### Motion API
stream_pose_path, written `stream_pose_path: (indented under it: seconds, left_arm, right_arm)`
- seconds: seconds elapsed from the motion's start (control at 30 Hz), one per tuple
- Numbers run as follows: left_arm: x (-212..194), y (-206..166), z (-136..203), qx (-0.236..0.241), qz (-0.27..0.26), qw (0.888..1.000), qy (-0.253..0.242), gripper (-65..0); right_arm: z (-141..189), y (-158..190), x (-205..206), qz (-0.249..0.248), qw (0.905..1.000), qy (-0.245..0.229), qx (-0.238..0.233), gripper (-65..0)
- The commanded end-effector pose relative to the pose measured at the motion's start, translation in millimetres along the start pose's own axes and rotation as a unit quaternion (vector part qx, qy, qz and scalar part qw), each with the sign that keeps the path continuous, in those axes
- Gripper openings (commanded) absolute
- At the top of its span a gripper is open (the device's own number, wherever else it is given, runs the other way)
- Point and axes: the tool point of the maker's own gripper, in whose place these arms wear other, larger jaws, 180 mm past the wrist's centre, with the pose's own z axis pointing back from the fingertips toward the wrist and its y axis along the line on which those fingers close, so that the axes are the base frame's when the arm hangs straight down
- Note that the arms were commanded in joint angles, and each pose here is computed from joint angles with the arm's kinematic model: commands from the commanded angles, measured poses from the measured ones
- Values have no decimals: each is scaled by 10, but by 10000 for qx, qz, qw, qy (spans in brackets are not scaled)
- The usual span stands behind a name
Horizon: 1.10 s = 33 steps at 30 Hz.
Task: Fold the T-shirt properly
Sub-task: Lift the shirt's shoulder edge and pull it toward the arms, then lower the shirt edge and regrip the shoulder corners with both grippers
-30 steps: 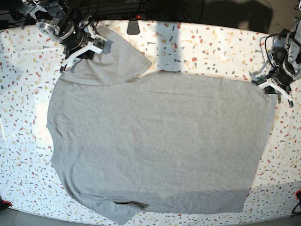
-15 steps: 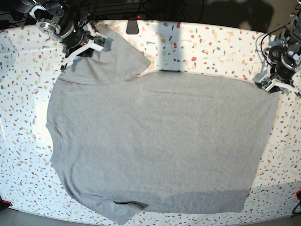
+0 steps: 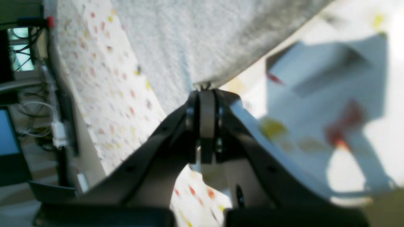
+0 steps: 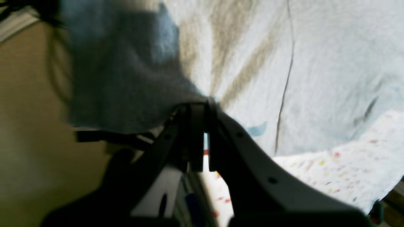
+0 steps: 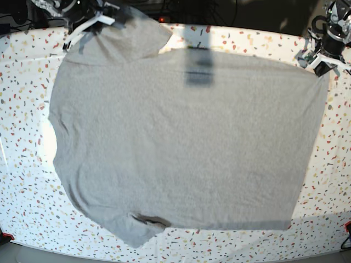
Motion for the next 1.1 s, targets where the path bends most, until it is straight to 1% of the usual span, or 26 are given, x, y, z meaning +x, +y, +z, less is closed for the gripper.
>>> stream_pose_path:
  seconds: [0.0,0.13,0.2,0.27,0.33,0.4,0.47,0.53,0.67,0.77,0.87,0.93,1.0,1.07]
  left_arm:
    - [-125,-201,90,-415,28,9989,199,-650]
    - [-163,-168,287,-328,99,9993,137,-650]
    - [-158,-108,360,-240,113,9996,94,-650]
    - [-128,-12,408,-98,150,9998,16,-650]
    - [-76,122,416,122,243,9996,-71,-650]
    - [-7,267,372,372,443,9982,-146,-650]
    - [51,389,296,588,814,9949,-120,-650]
    - [146,481,223,756,1053,9914,-179,-650]
    - [382,694,119,1072,1305,9845,-477,-650]
    - [474,817,66,1226,1421,9807,-553,-650]
    - [447,897,-8,1308,1513,9784,-516,-650]
    - [384,951,-87,1326,1697,9754,-467,-650]
    - [310,1015,-176,1350,1918,9713,-404,-650]
    - [261,1078,-252,1384,2105,9670,-372,-650]
  right_arm:
    - [78,-47,40,23,9999,-83,-73,-650]
    - [255,0,89,-59,9999,-128,-30,-650]
    - [311,-33,112,-95,9998,-149,-87,-650]
    - [334,-119,131,-151,9995,-173,-236,-650]
    - [337,-262,119,-324,9979,-178,-537,-650]
    - [343,-409,168,-411,9953,-357,-802,-650]
    - [327,-561,202,-488,9921,-500,-1041,-650]
    - [271,-708,212,-703,9883,-607,-1214,-650]
    - [117,-1007,150,-812,9816,-622,-1613,-650]
    - [3,-1228,144,-1033,9742,-772,-1853,-650]
    - [-94,-1447,137,-1288,9660,-930,-2041,-650]
    - [-141,-1592,135,-1411,9613,-1021,-2136,-650]
    - [-182,-1718,138,-1536,9579,-1125,-2151,-650]
    - [-229,-1807,129,-1586,9568,-1165,-2140,-650]
